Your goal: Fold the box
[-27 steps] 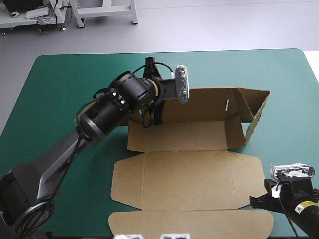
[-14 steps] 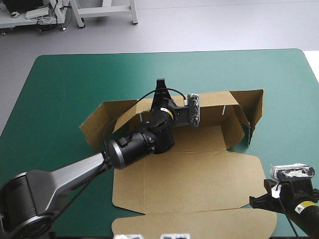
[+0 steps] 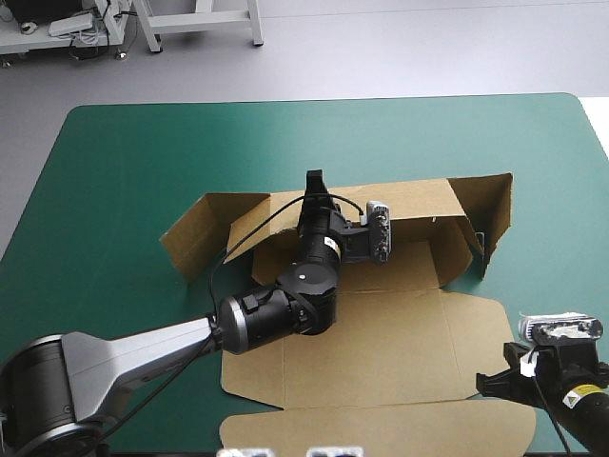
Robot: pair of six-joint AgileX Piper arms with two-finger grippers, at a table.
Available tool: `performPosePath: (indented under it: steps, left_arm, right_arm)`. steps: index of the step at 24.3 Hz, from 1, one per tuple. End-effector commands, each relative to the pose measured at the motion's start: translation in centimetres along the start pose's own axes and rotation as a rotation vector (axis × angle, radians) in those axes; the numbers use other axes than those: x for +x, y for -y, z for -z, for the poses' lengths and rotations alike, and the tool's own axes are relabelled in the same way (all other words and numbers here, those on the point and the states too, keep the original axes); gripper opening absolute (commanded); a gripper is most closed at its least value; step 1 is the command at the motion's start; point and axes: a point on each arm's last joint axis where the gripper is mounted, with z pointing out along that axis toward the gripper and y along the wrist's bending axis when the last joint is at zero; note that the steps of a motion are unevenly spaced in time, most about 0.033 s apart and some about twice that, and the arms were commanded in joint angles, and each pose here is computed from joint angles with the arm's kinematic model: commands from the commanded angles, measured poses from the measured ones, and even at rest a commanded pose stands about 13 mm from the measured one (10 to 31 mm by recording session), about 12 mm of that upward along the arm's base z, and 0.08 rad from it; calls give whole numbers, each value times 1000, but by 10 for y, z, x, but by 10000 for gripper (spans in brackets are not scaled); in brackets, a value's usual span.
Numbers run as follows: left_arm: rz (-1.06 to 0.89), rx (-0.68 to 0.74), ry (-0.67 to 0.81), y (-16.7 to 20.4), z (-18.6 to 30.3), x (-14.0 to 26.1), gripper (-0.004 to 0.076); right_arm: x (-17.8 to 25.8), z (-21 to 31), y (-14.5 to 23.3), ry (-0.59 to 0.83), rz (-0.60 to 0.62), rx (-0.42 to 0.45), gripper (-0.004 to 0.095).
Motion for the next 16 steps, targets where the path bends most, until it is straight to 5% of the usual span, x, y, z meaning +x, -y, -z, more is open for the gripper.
performPosePath:
  steps: [1,7,16]
  left_arm:
    - [56,-31,88,-16,15,-5,-9]
    - [55,-30,101,-16,15,-6,-9]
    - [57,-26,122,-15,16,-8,-9]
  right_arm:
    - [-19,13,-2,105,-25,-4,-18]
    - [-46,36,-5,140,-41,0,-18]
    - [-162,31,8,166,-41,91,-18]
